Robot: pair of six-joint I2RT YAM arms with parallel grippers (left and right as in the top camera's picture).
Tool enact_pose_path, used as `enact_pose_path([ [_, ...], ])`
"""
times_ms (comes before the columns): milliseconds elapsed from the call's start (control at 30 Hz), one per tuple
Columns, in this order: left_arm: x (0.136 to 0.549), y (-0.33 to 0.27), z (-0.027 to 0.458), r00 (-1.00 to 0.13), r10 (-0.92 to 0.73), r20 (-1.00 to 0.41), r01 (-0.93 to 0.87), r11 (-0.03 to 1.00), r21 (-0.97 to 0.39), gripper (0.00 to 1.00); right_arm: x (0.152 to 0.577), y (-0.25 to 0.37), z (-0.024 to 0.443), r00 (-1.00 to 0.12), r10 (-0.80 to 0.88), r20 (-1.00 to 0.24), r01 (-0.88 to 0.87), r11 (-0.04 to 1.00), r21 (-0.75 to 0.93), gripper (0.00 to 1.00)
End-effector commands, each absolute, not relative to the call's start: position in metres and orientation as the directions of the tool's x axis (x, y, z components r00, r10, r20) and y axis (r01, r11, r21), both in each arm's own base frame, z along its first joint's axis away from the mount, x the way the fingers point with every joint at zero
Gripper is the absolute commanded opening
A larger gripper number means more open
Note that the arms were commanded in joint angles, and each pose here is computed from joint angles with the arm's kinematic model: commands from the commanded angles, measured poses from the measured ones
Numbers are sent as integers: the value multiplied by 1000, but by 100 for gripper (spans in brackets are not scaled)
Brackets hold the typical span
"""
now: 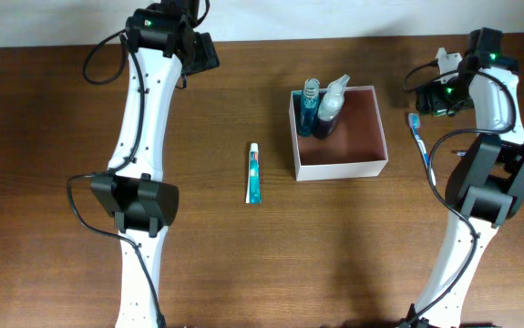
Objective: Pack container
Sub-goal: 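Lower and close the right gripper on the soap box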
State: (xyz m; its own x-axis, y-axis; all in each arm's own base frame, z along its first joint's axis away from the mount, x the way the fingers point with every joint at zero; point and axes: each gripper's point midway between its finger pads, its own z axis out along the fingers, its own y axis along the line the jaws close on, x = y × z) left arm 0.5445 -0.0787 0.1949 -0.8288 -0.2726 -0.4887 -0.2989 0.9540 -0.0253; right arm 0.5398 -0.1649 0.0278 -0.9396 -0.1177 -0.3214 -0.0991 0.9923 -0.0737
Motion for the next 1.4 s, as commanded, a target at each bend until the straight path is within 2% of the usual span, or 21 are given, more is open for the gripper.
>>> enact_pose_path([
  [0, 543, -77, 201, -820, -286, -496, -309, 950, -36, 99, 538, -164, 14, -938, -162, -307, -147, 987, -71, 99],
  [300, 543, -77, 201, -820, -286, -497, -309, 950, -36, 100, 551, -170, 19, -918, -167, -359, -140, 985, -98, 100],
  [867, 543, -77, 201, -820, -286, -496, -309, 950, -36, 99, 553, -170, -7, -925, -164, -342, -142, 986, -90, 100],
  [1000, 543, -77, 201, -820, -286, -496, -309, 950, -36, 99, 557, -172, -5, -919, -167, -358, -139, 985, -101, 87],
  [1067, 543, -77, 201, -820, -286, -496, -309, 950, -36, 99, 558, -173, -5, -919, -167, -358, -137, 985, -108, 76],
  [1233, 543, -77, 201, -820, -286, -496, -309, 950, -36, 99, 556, -172, -5, -921, -163, -353, -135, 986, -102, 70],
  [1367, 543, -77, 201, -820, -286, -496, -309, 950, -36, 100, 553, -171, -3, -925, -163, -343, -137, 986, -98, 56],
])
